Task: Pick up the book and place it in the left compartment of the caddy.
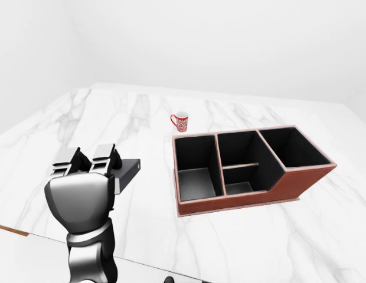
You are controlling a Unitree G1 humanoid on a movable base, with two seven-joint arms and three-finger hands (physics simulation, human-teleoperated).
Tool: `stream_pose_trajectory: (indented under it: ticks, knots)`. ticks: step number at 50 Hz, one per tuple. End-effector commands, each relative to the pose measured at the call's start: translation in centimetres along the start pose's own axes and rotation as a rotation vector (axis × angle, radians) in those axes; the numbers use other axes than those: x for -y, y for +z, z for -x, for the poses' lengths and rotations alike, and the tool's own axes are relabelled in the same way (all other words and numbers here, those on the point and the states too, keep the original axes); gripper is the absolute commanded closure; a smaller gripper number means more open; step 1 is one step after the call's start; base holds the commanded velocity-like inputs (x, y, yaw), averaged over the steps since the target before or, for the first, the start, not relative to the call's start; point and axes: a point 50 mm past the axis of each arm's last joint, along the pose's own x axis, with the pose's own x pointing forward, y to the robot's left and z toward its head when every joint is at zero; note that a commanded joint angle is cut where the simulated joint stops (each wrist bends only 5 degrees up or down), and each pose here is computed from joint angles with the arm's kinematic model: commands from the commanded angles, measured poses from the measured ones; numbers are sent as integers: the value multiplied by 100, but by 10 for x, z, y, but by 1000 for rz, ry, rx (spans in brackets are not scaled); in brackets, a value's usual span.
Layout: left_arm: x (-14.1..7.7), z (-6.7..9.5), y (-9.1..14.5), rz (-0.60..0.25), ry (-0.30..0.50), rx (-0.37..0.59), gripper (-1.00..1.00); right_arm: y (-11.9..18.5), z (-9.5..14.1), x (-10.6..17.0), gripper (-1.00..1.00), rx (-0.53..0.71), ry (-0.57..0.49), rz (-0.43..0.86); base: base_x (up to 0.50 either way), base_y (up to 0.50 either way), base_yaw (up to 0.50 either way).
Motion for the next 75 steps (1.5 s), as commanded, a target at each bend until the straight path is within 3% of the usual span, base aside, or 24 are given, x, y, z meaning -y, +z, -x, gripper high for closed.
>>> stream_pose_trajectory:
  ticks: [1, 2, 3, 30, 42, 44, 51, 63, 75]
  knots:
    - [-11, 0, 5, 21, 66, 11, 100, 1, 0, 0, -100, 3, 1, 0, 0, 0, 0]
    - [-11, 0, 5, 21, 66, 11, 100, 1, 0, 0, -100, 3, 1, 0, 0, 0, 0]
    - [-22, -5, 24, 23, 99, 59, 100, 0, 0, -1, -100, 1, 3, 0, 0, 0, 0]
    - [-38, 9, 77, 66, 140, 249, 100, 0, 0, 0, -100, 2, 0, -3, 0, 0, 0]
    - [-36, 12, 86, 78, 135, 294, 100, 1, 0, 0, -100, 4, 1, -4, 0, 0, 0]
    - [-31, 20, 95, 112, 132, 331, 100, 1, 1, 0, -100, 4, 4, -4, 0, 0, 0]
    - [-31, 25, 106, 146, 137, 381, 100, 1, 0, -1, -100, 4, 6, -4, 0, 0, 0]
    - [-32, 32, 120, 204, 133, 426, 100, 1, 1, -1, -100, 2, 11, -6, 0, 0, 0]
    - [-29, 31, 125, 205, 122, 443, 100, 2, 1, -1, -100, 8, 9, -4, 0, 0, 0]
